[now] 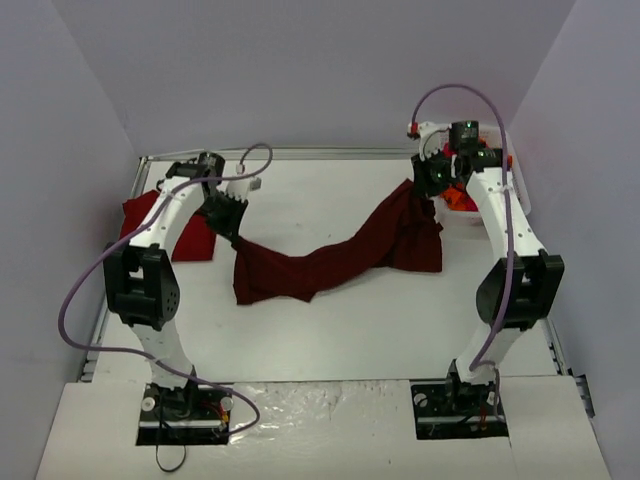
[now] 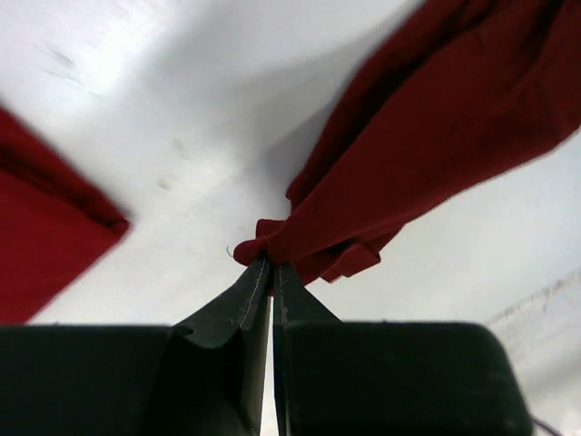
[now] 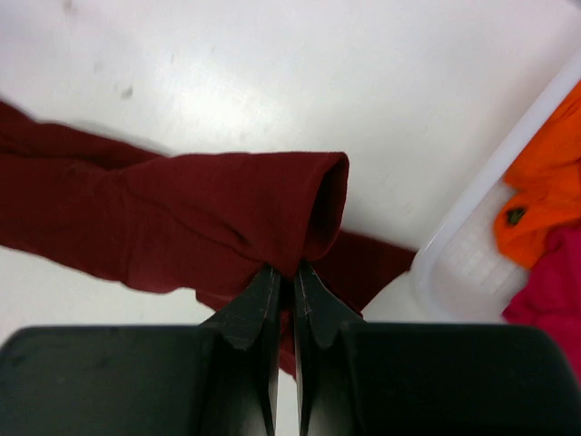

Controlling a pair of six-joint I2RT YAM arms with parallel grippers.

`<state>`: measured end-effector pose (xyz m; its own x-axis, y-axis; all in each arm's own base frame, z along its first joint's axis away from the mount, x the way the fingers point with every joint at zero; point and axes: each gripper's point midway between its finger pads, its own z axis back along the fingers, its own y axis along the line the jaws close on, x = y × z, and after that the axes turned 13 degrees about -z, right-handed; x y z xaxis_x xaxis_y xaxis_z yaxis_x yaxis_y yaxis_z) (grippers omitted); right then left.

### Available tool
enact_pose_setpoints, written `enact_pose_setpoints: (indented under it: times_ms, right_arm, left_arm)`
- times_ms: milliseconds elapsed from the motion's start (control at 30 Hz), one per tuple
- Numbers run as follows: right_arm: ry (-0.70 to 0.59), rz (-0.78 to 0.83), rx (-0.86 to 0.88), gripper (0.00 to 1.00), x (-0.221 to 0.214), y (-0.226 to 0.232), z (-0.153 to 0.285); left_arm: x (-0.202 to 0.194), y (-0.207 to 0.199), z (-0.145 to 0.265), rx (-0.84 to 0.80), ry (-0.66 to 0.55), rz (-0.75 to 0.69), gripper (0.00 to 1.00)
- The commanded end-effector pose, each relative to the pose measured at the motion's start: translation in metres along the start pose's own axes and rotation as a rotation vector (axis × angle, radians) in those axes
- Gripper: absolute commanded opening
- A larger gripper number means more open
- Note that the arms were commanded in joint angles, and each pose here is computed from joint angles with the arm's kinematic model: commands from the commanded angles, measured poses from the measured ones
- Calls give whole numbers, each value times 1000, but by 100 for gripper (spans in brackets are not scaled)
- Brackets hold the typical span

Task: Fold and stack the t-shirts
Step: Flatten out the tshirt

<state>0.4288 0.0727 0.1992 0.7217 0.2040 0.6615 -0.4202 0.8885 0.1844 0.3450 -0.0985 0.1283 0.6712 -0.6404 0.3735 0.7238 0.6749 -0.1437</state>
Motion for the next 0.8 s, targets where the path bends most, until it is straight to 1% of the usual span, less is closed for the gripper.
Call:
enact_pose_setpoints:
  times_ms: [0, 33, 67, 133, 167, 200, 233, 267, 300, 333, 367, 433, 467, 500, 533, 567, 600, 633, 667, 733, 767]
  right_arm:
    - [-128, 20, -41, 0, 63, -5, 12]
    - [-155, 23, -60, 0, 76, -7, 18]
    - [-229, 44, -80, 0, 104, -7, 35]
    - [-279, 49, -104, 0, 124, -9, 47]
    - [-309, 55, -114, 0, 134, -8, 55]
    - [-359, 68, -127, 0, 149, -6, 72]
    - [-382, 72, -133, 0, 155, -4, 79]
    - [-400, 77, -146, 0, 158, -3, 88]
    - [-429, 87, -156, 0, 162, 2, 104]
    - [-441, 93, -160, 0, 163, 4, 110]
    - [-455, 99, -165, 0, 163, 6, 119]
    - [-489, 113, -170, 0, 161, 15, 139]
    - [-526, 124, -173, 0, 161, 24, 158]
    - [-532, 125, -170, 0, 159, 27, 163]
    - [-520, 118, -165, 0, 152, 28, 162]
    - [-525, 115, -161, 0, 148, 32, 167]
    - [-553, 129, -157, 0, 145, 42, 184]
    - [-528, 119, -151, 0, 133, 42, 179]
    - [-554, 133, -152, 0, 128, 51, 196]
    - [-560, 134, -157, 0, 118, 55, 204]
    - [-575, 135, -166, 0, 110, 59, 215]
  left_arm:
    - [46, 40, 37, 214, -113, 71, 2]
    - [67, 47, 58, 265, -172, 70, 2]
    - [70, 56, 70, 321, -175, 80, 2]
    - [85, 64, 96, 393, -223, 90, 2]
    - [97, 67, 122, 442, -270, 85, 2]
    - [98, 72, 136, 484, -282, 90, 2]
    - [101, 72, 149, 506, -301, 91, 2]
    - [105, 69, 170, 533, -335, 84, 2]
    - [105, 68, 180, 553, -349, 85, 2]
    - [103, 66, 188, 563, -359, 86, 2]
    - [102, 59, 205, 585, -391, 78, 2]
    - [94, 53, 212, 605, -398, 77, 2]
    - [92, 45, 228, 626, -438, 67, 2]
    - [88, 42, 231, 631, -441, 66, 2]
    - [81, 39, 225, 623, -423, 72, 2]
    - [75, 30, 234, 630, -438, 66, 2]
    - [70, 26, 236, 629, -440, 66, 2]
    - [60, 18, 239, 630, -437, 63, 2]
    - [56, 14, 241, 633, -440, 60, 2]
    - [46, 6, 243, 637, -442, 52, 2]
    - [43, -1, 252, 649, -463, 44, 2]
